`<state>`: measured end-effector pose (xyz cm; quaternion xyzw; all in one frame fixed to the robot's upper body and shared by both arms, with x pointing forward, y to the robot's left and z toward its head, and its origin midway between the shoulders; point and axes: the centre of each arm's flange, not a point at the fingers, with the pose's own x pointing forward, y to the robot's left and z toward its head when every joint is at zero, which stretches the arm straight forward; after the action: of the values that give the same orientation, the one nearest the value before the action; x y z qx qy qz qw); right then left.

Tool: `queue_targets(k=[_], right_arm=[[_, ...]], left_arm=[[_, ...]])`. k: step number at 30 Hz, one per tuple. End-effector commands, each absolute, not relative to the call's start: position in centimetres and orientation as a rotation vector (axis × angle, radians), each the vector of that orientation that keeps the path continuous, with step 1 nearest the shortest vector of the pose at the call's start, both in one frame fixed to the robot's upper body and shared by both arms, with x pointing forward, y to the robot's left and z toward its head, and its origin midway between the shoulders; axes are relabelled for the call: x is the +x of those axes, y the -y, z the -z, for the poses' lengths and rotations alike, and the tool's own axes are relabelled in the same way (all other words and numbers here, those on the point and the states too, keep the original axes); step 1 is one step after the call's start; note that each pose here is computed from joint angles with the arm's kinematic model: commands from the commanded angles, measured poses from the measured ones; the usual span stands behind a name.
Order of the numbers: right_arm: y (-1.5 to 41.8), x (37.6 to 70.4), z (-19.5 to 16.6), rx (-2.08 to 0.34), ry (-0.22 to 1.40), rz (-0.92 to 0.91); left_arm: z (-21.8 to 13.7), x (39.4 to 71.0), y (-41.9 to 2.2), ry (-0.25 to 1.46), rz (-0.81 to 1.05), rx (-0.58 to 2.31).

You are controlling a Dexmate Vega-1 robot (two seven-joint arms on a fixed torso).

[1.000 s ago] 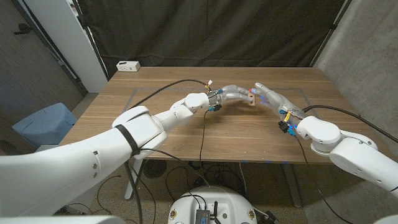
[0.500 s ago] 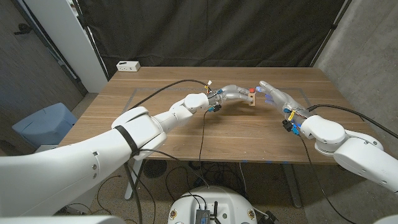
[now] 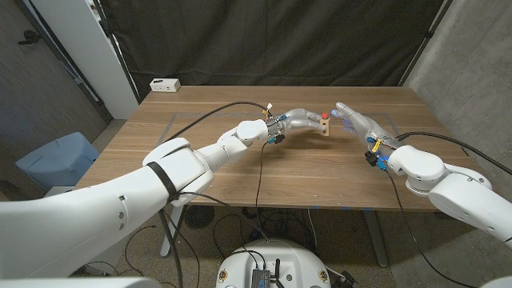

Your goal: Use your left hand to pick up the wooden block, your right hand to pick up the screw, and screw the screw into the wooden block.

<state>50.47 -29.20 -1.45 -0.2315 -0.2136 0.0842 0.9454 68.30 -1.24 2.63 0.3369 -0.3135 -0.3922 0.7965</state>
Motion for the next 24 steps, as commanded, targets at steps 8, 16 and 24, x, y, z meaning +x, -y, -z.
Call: queue_targets(k=[8,16,24], right_arm=[[28.78,51.44,1.39,-0.47,0.449,-0.204],[28.58,51.24,1.3,-0.477,0.458,-0.212],[28.34,50.93,1.37,-0.48,0.459,-0.215]], left_arm=[[-2.42,67.99,1.36,0.69,0.855,0.724],[-2.29,67.95,1.41,0.69,0.858,0.722],[-2.24,67.88,1.41,0.695,0.859,0.721]])
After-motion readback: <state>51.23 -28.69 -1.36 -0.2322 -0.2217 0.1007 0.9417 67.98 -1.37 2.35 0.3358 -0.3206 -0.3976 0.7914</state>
